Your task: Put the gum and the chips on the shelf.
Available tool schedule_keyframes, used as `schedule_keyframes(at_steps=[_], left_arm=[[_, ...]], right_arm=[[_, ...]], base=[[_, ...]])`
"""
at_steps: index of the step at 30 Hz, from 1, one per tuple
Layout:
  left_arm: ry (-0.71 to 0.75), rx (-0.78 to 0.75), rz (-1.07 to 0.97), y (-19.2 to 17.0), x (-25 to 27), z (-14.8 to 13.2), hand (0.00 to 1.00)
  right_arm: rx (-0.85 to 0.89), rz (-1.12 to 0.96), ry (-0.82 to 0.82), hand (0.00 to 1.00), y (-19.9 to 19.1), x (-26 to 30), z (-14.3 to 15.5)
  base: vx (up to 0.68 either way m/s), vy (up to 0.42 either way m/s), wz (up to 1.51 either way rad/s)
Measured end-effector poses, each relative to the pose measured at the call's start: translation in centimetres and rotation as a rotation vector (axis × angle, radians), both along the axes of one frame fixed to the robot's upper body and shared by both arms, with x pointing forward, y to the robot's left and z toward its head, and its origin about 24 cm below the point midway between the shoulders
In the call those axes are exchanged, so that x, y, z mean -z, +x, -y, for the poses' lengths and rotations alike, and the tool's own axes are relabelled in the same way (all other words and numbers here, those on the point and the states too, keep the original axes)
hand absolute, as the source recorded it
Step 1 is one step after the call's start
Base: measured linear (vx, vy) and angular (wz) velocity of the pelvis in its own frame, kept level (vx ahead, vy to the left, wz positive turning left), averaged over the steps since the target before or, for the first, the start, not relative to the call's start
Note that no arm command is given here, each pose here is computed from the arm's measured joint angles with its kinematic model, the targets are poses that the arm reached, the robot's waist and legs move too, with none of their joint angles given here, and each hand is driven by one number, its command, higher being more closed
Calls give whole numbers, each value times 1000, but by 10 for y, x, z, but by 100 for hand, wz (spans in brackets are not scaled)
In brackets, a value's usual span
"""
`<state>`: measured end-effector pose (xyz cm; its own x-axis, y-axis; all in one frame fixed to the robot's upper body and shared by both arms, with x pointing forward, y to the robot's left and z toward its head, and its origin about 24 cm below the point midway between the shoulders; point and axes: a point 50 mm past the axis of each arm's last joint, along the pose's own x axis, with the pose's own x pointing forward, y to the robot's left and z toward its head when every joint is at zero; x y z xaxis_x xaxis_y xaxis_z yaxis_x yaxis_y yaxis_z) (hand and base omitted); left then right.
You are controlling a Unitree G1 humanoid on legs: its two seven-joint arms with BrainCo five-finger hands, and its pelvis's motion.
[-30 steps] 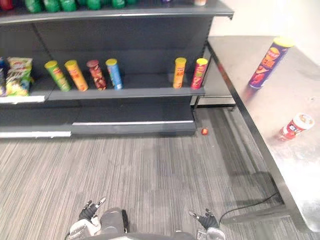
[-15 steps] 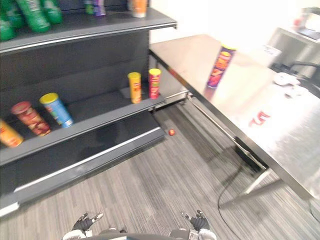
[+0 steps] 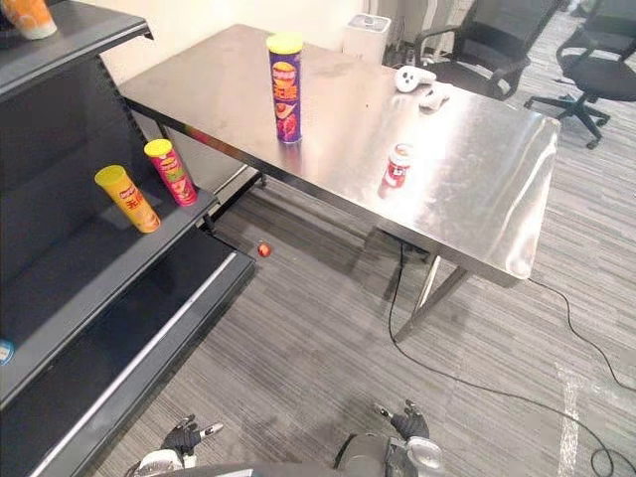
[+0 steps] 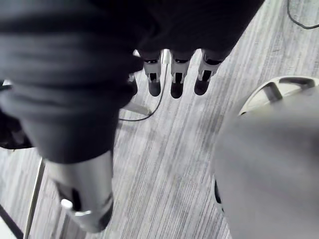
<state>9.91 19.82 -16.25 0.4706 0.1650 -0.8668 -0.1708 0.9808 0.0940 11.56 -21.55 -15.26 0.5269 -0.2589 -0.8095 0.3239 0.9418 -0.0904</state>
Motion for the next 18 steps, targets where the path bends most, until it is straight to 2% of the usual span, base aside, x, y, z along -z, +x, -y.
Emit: schedule_keyframes(at_steps=[3, 6, 11, 18], left_arm=[[-9, -78, 6, -3, 0, -3, 0], [-60, -99, 11, -1, 2, 14, 0], [-83, -157, 27, 2, 1, 18, 0], [-94, -259, 72, 7, -2, 12, 0]], right_arm=[[-18, 6, 49, 0, 1, 3, -21], [-11, 13, 33, 0, 2, 1, -12], [-51, -3, 3, 0, -2, 0, -4], [38, -33, 0, 0, -13, 3, 4]], base=[[115, -143, -7], [145, -91, -27], [123, -98, -48], [167, 128, -76]])
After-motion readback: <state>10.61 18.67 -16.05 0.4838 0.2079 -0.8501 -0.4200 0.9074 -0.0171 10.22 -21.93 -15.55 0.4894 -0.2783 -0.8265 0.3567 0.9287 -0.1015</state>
